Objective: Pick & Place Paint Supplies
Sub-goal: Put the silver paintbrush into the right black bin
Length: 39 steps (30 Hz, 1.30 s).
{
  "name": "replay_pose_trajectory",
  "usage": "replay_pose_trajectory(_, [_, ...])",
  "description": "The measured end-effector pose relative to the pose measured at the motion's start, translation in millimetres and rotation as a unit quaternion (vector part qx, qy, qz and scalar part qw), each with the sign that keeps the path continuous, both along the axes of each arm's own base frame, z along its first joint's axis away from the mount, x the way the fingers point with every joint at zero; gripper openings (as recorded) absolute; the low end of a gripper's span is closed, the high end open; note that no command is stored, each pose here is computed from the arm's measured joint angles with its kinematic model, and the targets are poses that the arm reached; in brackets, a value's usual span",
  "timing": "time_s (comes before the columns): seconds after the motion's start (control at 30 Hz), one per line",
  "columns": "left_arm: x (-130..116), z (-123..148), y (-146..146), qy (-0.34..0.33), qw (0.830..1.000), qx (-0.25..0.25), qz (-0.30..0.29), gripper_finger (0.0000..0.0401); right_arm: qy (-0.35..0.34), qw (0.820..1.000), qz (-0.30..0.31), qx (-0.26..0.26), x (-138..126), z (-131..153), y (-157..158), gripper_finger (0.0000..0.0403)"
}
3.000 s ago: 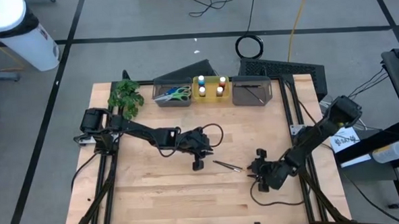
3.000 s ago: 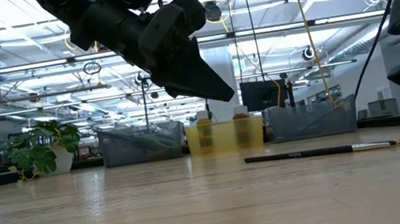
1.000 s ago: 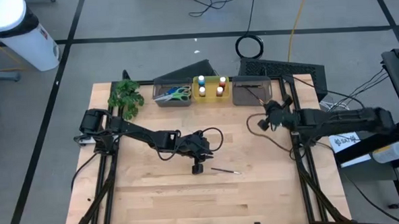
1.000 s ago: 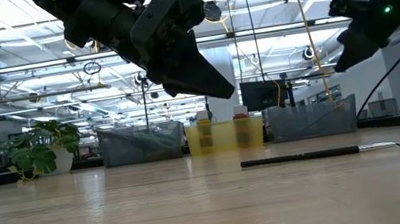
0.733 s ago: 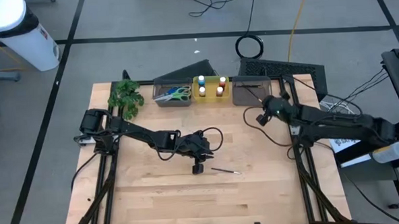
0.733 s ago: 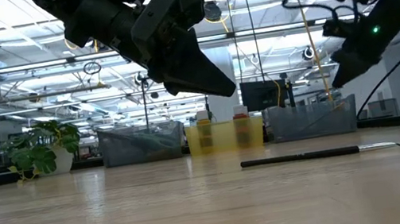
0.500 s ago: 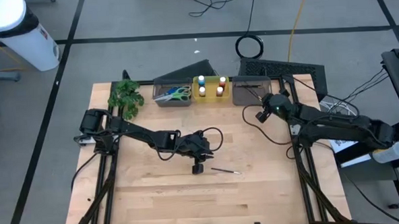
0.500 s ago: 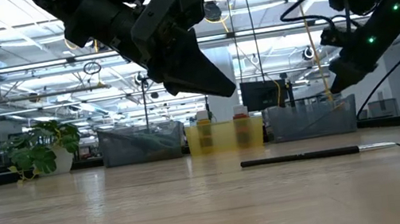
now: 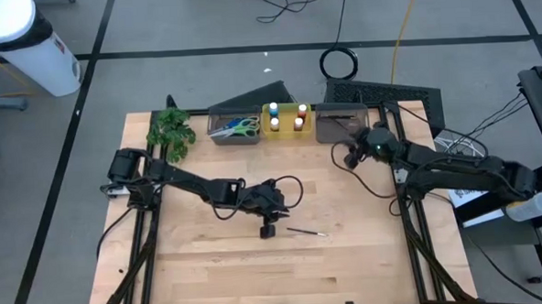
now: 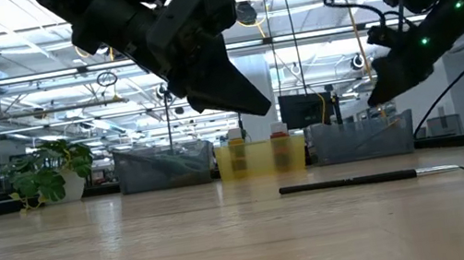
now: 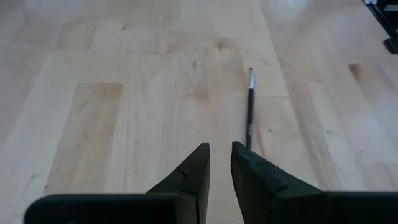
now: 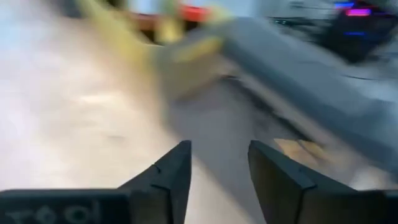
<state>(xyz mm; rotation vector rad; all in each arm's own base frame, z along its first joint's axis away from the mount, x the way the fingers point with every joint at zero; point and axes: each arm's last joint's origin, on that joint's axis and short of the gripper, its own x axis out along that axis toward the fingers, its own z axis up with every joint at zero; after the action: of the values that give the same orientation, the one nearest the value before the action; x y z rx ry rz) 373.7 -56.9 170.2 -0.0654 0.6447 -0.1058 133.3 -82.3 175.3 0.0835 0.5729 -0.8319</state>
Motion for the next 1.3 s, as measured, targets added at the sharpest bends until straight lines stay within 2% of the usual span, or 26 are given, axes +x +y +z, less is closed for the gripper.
replay_pose_trajectory(0.1, [-0.6, 0.0, -3.8, 0.0, 1.0, 0.001, -0.006, 0.0074, -0.042, 0.996, 0.071, 0.04, 6.3, 1.5, 6.4, 0.0161])
replay_pose_trajectory(0.2, [-1.7, -0.2, -9.5, 0.001, 1.0, 0.002, -0.014, 0.0074, -0.087, 0.984, 0.132, 0.083, 13.2, 4.4, 15.5, 0.0166])
replay_pose_trajectory(0.33, [0.5, -10.0, -19.1, 0.002, 1.0, 0.003, -0.027, 0.0074, -0.121, 0.965, 0.206, 0.105, 22.8, 9.0, 33.5, 0.016])
replay_pose_trajectory(0.53, [6.0, -38.9, -26.4, 0.02, 0.999, 0.008, -0.036, 0.0074, -0.15, 0.924, 0.321, 0.147, 34.4, 13.4, 77.9, 0.0144])
replay_pose_trajectory(0.63, [6.6, -46.7, -24.8, 0.033, 0.999, 0.01, -0.034, 0.0074, -0.148, 0.91, 0.337, 0.191, 39.0, 7.5, 107.6, 0.0128])
replay_pose_trajectory(0.7, [7.1, -47.3, -23.0, 0.033, 0.999, 0.01, -0.032, 0.0074, -0.149, 0.906, 0.345, 0.193, 42.7, 2.1, 130.1, 0.0111])
replay_pose_trajectory(0.83, [8.7, -46.3, -19.6, 0.027, 0.999, 0.006, -0.025, 0.0074, -0.157, 0.893, 0.39, 0.158, 48.2, -11.5, 175.1, 0.0061])
replay_pose_trajectory(0.97, [8.8, -46.4, -18.8, 0.027, 0.999, 0.005, -0.022, 0.0074, -0.13, 0.894, 0.409, 0.129, 51.8, -34.8, 198.4, 0.0008])
replay_pose_trajectory(1.1, [8.8, -46.5, -19.2, 0.027, 0.999, 0.005, -0.023, 0.0074, -0.083, 0.901, 0.402, 0.141, 62.1, -56.1, 210.5, 0.0005])
replay_pose_trajectory(1.3, [8.8, -46.5, -18.9, 0.027, 0.999, 0.006, -0.024, 0.0074, -0.03, 0.905, 0.406, 0.126, 78.7, -71.7, 223.8, 0.0001])
